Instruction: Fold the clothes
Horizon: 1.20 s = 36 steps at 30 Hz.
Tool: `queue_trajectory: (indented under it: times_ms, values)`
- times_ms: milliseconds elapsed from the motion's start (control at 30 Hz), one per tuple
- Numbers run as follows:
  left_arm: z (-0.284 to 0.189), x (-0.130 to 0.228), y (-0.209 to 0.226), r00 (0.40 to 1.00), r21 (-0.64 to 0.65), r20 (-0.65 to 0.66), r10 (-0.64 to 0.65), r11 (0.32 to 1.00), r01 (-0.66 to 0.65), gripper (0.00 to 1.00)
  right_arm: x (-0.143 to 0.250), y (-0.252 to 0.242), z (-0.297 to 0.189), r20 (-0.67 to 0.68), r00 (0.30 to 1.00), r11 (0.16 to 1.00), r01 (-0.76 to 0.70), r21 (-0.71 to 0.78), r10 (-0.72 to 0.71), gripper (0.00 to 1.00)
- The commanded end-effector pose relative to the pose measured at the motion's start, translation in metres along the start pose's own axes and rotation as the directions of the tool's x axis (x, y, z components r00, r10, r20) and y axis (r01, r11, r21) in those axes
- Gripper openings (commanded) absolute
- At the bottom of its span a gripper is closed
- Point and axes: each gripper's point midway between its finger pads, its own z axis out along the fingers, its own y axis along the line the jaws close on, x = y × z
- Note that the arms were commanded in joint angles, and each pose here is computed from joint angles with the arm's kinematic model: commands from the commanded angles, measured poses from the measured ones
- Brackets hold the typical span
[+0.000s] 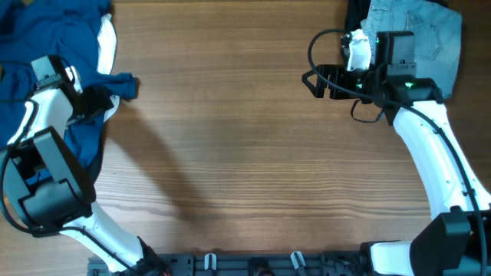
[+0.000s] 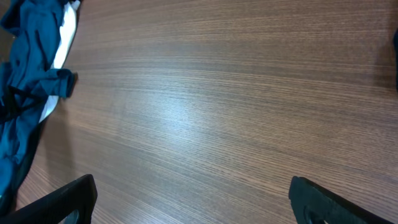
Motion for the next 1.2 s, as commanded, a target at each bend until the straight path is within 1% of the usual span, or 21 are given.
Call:
queue_trajectory:
  times_ms: [0,100,133,200,233,267,367,400,467,533,600,667,733,767,800,833,900,967,1033,1100,1167]
  values:
    - [-0.005,-0.011,0.006,1.000,-0.003,0.021,-0.022,1.000,0.022,1.00,-0.010,0.004,0.000,0.022,1.000,1.000,0.016,-0.016,-0.016,1.00]
    - [-0.035,-0.025,0.007,0.999,-0.007,0.037,-0.015,1.000,0.016,0.97,-0.013,0.005,0.000,0.034,0.999,1.000,0.023,-0.017,-0.022,0.99]
    - [-0.041,-0.024,0.007,0.999,-0.008,0.035,-0.016,1.000,0.016,0.94,-0.013,0.005,0.000,0.034,0.999,1.000,0.022,-0.018,-0.022,1.00]
    - [-0.038,-0.010,0.008,1.000,-0.011,-0.019,-0.016,1.000,0.015,0.86,-0.013,0.005,0.000,0.034,0.999,1.000,0.022,-0.018,-0.022,0.99]
    - [-0.033,-0.004,0.010,0.999,-0.027,-0.038,-0.015,1.000,0.014,0.84,-0.013,0.005,0.000,0.034,0.999,1.000,0.022,-0.018,-0.022,0.99]
    - [-0.025,0.001,0.014,0.998,-0.051,-0.057,-0.015,0.999,0.012,0.85,-0.013,0.005,0.000,0.034,0.999,1.000,0.022,-0.018,-0.022,1.00]
    - [-0.009,0.011,0.017,0.995,-0.060,-0.103,-0.019,0.998,0.013,0.86,-0.013,0.005,0.000,0.034,0.999,1.000,0.023,-0.018,-0.022,1.00]
    - [-0.007,0.010,0.020,0.995,-0.062,-0.097,-0.026,0.998,0.020,0.88,-0.013,0.005,0.000,0.034,0.999,1.000,0.023,-0.018,-0.022,1.00]
    - [-0.007,0.006,0.024,0.996,-0.065,-0.083,-0.036,0.997,0.030,0.90,-0.013,0.005,0.000,0.034,0.999,1.000,0.023,-0.018,-0.022,0.99]
    - [-0.006,0.006,0.027,0.996,-0.059,-0.080,-0.044,0.997,0.040,0.89,-0.013,0.005,0.000,0.034,0.999,1.000,0.023,-0.017,-0.023,1.00]
    - [-0.001,0.011,0.018,0.994,0.002,-0.102,-0.049,0.999,0.049,0.84,-0.013,0.005,0.000,0.034,0.999,1.000,0.023,-0.017,-0.022,0.99]
    - [0.006,0.021,0.007,0.988,0.057,-0.148,-0.052,0.997,0.061,0.76,-0.012,0.005,0.001,0.031,0.999,1.000,0.023,-0.017,-0.023,0.99]
    - [0.013,0.040,0.006,0.973,0.060,-0.222,-0.055,0.996,0.070,0.55,-0.012,0.004,0.001,0.030,0.999,1.000,0.022,-0.017,-0.022,0.99]
    - [0.013,0.048,0.006,0.965,0.057,-0.255,-0.055,0.996,0.072,0.37,-0.012,0.004,0.001,0.029,0.999,1.000,0.023,-0.017,-0.022,0.99]
    - [0.012,0.052,0.006,0.961,0.056,-0.272,-0.055,0.996,0.073,0.13,-0.012,0.005,0.001,0.030,0.999,1.000,0.022,-0.017,-0.022,0.99]
    - [0.011,0.052,0.006,0.960,0.056,-0.274,-0.055,0.996,0.073,0.04,-0.012,0.004,0.001,0.029,0.999,1.000,0.022,-0.017,-0.022,0.99]
    - [0.002,0.049,0.005,0.958,0.058,-0.279,-0.062,0.995,0.081,0.04,-0.012,0.004,0.001,0.029,0.999,1.000,0.022,-0.017,-0.022,1.00]
    - [-0.029,0.030,0.004,0.959,0.051,-0.260,-0.114,0.990,0.131,0.04,-0.012,0.004,0.001,0.030,0.999,1.000,0.022,-0.017,-0.022,0.99]
    - [-0.075,0.003,-0.010,0.967,0.129,-0.222,-0.127,0.979,0.158,0.04,-0.012,0.004,0.001,0.030,0.999,1.000,0.022,-0.017,-0.021,0.99]
    - [-0.132,-0.021,-0.030,0.981,0.235,-0.157,-0.114,0.960,0.149,0.04,-0.012,0.004,0.001,0.030,0.999,1.000,0.019,-0.018,-0.019,0.98]
    - [-0.171,-0.035,-0.038,0.994,0.253,-0.059,-0.093,0.962,0.105,0.04,-0.011,0.005,0.001,0.027,0.999,1.000,0.018,-0.022,-0.018,0.97]
